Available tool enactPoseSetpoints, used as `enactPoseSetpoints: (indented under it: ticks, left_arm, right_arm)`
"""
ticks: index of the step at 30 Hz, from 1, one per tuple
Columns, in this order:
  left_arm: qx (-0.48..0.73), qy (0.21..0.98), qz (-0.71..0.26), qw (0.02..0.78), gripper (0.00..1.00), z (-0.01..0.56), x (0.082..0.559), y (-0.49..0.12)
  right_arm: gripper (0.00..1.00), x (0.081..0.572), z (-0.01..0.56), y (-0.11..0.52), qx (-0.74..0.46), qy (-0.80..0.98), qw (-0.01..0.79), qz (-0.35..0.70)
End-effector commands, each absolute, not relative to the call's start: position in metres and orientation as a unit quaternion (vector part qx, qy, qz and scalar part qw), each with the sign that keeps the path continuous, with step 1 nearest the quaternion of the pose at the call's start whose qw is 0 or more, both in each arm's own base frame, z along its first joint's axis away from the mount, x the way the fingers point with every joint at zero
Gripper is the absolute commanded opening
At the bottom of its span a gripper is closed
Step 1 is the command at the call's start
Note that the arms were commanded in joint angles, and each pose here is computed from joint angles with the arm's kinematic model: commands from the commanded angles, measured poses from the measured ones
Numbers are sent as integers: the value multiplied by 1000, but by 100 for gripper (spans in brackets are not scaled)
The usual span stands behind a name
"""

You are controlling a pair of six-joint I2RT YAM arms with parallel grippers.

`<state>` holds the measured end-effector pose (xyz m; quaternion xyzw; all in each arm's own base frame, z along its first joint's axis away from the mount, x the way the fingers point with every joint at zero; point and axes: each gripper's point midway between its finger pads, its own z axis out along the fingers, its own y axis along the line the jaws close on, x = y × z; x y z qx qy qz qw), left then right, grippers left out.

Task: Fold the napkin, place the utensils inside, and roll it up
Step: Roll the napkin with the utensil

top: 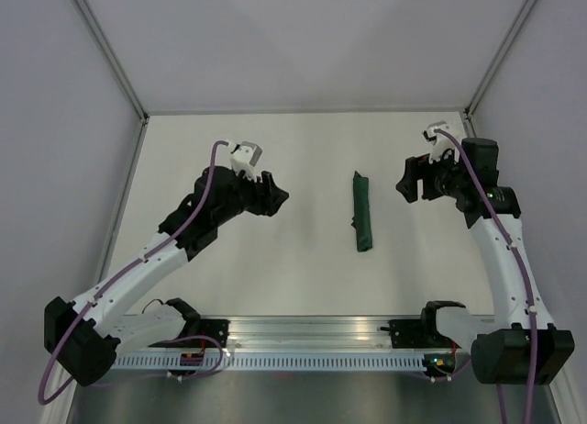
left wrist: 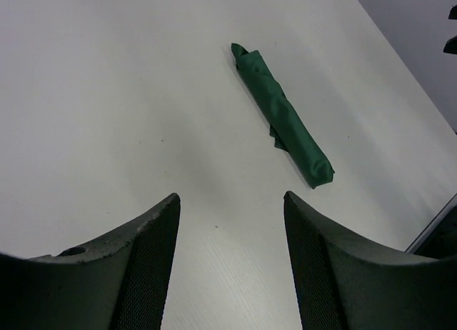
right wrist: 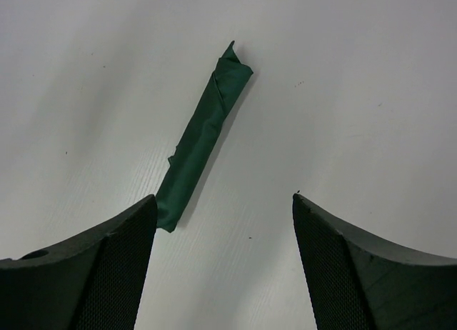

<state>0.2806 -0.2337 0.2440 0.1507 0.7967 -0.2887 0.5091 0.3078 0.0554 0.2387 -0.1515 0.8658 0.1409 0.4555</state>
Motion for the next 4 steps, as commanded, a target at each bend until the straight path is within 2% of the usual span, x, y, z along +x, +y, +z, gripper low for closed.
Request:
enactPoseSetpoints:
  ticks: [1, 4]
  left_arm:
    - [179, 790, -290, 509, 65, 243, 272, -231]
    - [179, 789, -289, 511, 65, 242, 270, -230]
  right_arm:
    - [81, 309, 247, 52, -154, 855, 478, 127]
    - [82, 311, 246, 53, -153, 851, 484, 131]
